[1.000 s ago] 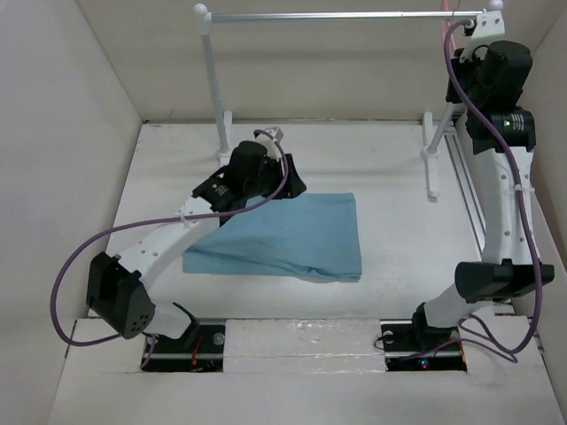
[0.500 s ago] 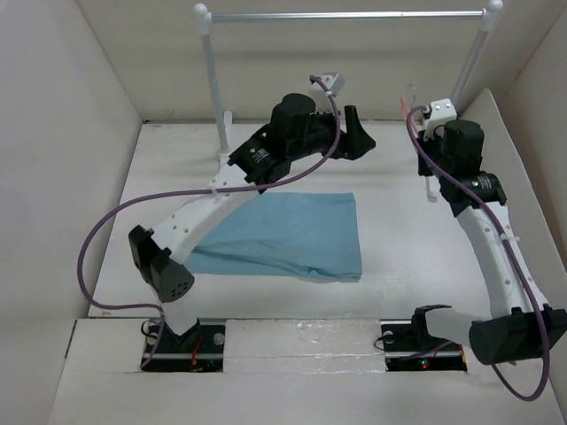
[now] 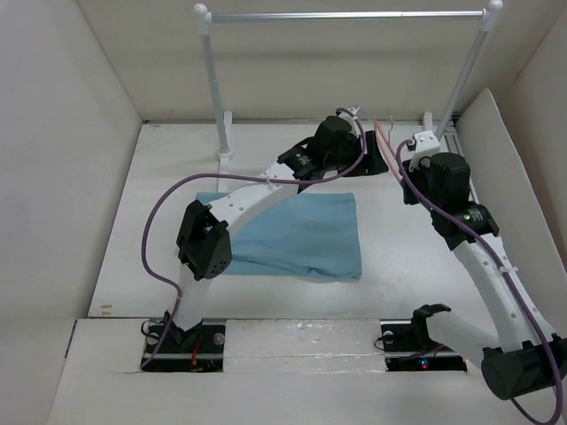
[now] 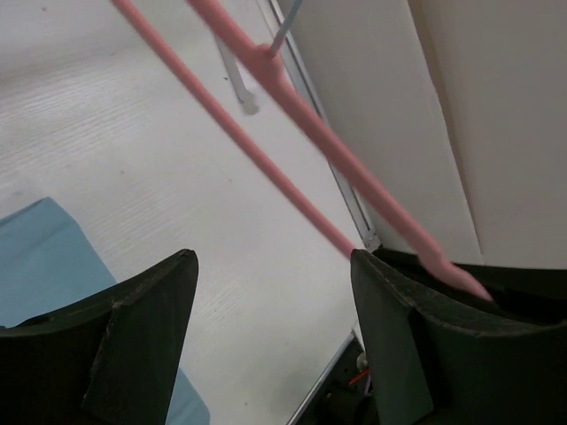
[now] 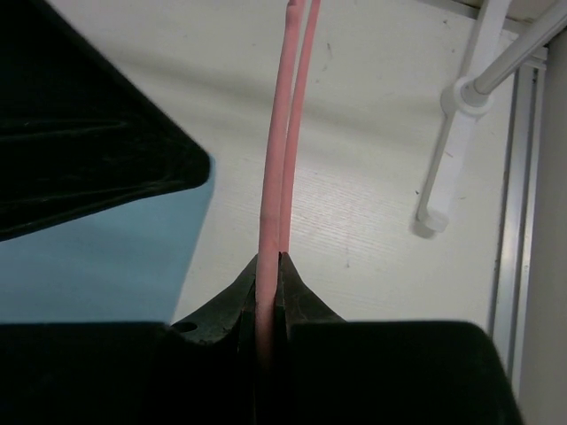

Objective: Place the trousers on the hanger
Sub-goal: Pick up the clothesline, then place the trousers on the hanger.

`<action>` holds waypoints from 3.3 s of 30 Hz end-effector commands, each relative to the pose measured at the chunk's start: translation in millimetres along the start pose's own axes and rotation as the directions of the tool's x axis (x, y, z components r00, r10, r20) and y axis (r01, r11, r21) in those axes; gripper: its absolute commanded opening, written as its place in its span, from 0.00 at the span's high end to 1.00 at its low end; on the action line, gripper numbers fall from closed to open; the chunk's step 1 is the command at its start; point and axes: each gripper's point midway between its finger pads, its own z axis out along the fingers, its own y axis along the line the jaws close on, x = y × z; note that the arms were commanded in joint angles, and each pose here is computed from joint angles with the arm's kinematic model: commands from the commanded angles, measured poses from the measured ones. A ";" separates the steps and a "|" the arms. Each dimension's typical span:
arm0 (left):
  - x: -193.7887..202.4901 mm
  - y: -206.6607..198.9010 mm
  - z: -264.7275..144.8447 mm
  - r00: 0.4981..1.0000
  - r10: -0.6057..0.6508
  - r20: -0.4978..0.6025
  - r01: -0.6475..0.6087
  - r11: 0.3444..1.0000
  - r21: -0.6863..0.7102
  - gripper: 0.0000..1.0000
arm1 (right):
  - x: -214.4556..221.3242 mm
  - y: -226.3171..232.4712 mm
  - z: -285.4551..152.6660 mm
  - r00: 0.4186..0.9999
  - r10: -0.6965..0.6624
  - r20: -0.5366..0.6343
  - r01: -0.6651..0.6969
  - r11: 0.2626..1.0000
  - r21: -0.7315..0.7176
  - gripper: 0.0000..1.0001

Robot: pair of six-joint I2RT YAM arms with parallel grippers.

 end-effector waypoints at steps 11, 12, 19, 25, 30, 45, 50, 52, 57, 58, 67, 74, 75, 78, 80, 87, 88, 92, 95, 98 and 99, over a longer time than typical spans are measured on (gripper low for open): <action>-11.3 -40.7 -9.1 0.981 -0.178 0.072 0.157 0.959 0.234 0.32 | -8.3 33.4 -6.9 0.995 0.031 0.094 -0.023 0.996 -0.084 1.00; -17.8 -48.4 -8.0 0.981 -0.179 0.070 0.157 0.956 0.247 0.32 | -8.3 35.8 -7.9 0.995 0.028 0.099 -0.020 0.996 -0.084 1.00; -6.3 -41.2 8.8 0.975 -0.224 0.013 0.215 0.948 0.234 0.37 | 2.8 49.1 -4.4 0.997 -0.002 0.080 0.009 0.996 -0.084 1.00; 12.0 -27.8 12.1 0.973 -0.230 -0.037 0.232 0.953 0.194 0.92 | 25.7 55.7 -1.2 1.000 -0.025 0.015 0.026 0.998 -0.050 1.00; 29.3 -17.0 9.7 0.969 -0.230 -0.086 0.242 0.957 0.158 1.00 | 50.2 46.6 -4.5 0.995 -0.061 -0.085 0.062 0.998 0.009 0.97; 116.7 37.1 -13.4 0.939 -0.318 -0.130 0.335 0.933 0.134 1.00 | 78.9 91.9 -52.1 0.976 0.000 -0.218 -0.086 0.919 -0.384 0.60; 137.4 48.3 -8.2 0.922 -0.381 -0.075 0.387 0.916 0.104 1.00 | 85.8 109.7 -20.3 0.978 0.052 -0.203 -0.140 0.884 -0.446 1.00; 155.4 48.5 -3.5 0.912 -0.401 -0.083 0.408 0.908 0.100 1.00 | 93.3 107.7 -4.5 0.971 0.054 -0.234 -0.152 0.893 -0.424 1.00; 169.7 58.2 2.7 0.893 -0.450 -0.009 0.450 0.892 0.038 1.00 | 117.6 120.1 25.1 0.952 0.093 -0.292 -0.223 0.865 -0.450 0.89; 173.4 59.6 2.2 0.889 -0.457 -0.001 0.457 0.889 0.024 1.00 | 122.9 122.0 29.1 0.947 0.094 -0.307 -0.231 0.862 -0.451 0.87; 196.2 93.2 2.7 0.859 -0.494 0.132 0.509 0.852 -0.124 1.00 | 161.6 102.1 79.0 0.899 0.210 -0.383 -0.349 0.873 -0.341 0.85; 208.7 98.0 6.2 0.856 -0.499 0.138 0.516 0.845 -0.144 1.00 | 165.6 104.8 106.7 0.892 0.226 -0.392 -0.371 0.861 -0.347 0.69; 211.7 100.2 7.3 0.857 -0.498 0.133 0.514 0.844 -0.152 1.00 | 162.9 106.1 109.4 0.896 0.228 -0.380 -0.370 0.857 -0.358 0.69; 218.0 98.4 9.8 0.861 -0.494 0.119 0.508 0.846 -0.163 1.00 | 167.3 103.6 116.5 0.894 0.232 -0.384 -0.369 0.866 -0.337 0.68; 218.2 98.5 10.3 0.863 -0.491 0.118 0.505 0.847 -0.167 1.00 | 171.4 102.3 118.4 0.890 0.233 -0.391 -0.370 0.871 -0.324 0.67; 229.1 108.7 10.8 0.879 -0.468 0.093 0.477 0.851 -0.220 1.00 | 148.9 95.3 113.2 0.920 0.206 -0.333 -0.309 0.904 -0.296 0.71; 228.2 107.7 10.7 0.880 -0.466 0.093 0.475 0.853 -0.218 1.00 | 136.9 91.8 109.1 0.933 0.196 -0.303 -0.285 0.915 -0.285 0.69; 227.0 105.4 13.0 0.890 -0.448 0.085 0.455 0.864 -0.216 1.00 | 123.1 93.3 108.0 0.944 0.163 -0.287 -0.245 0.929 -0.277 0.62; 228.2 101.9 16.4 0.896 -0.439 0.065 0.442 0.872 -0.208 1.00 | 137.1 100.6 115.9 0.927 0.177 -0.331 -0.274 0.922 -0.273 0.62; 230.1 104.1 17.7 0.904 -0.423 0.060 0.426 0.879 -0.215 1.00 | 151.0 109.6 121.2 0.917 0.178 -0.358 -0.284 0.920 -0.269 0.62; 231.2 104.2 17.9 0.905 -0.423 0.054 0.424 0.879 -0.218 1.00 | 153.5 110.5 123.3 0.914 0.180 -0.363 -0.288 0.919 -0.268 0.63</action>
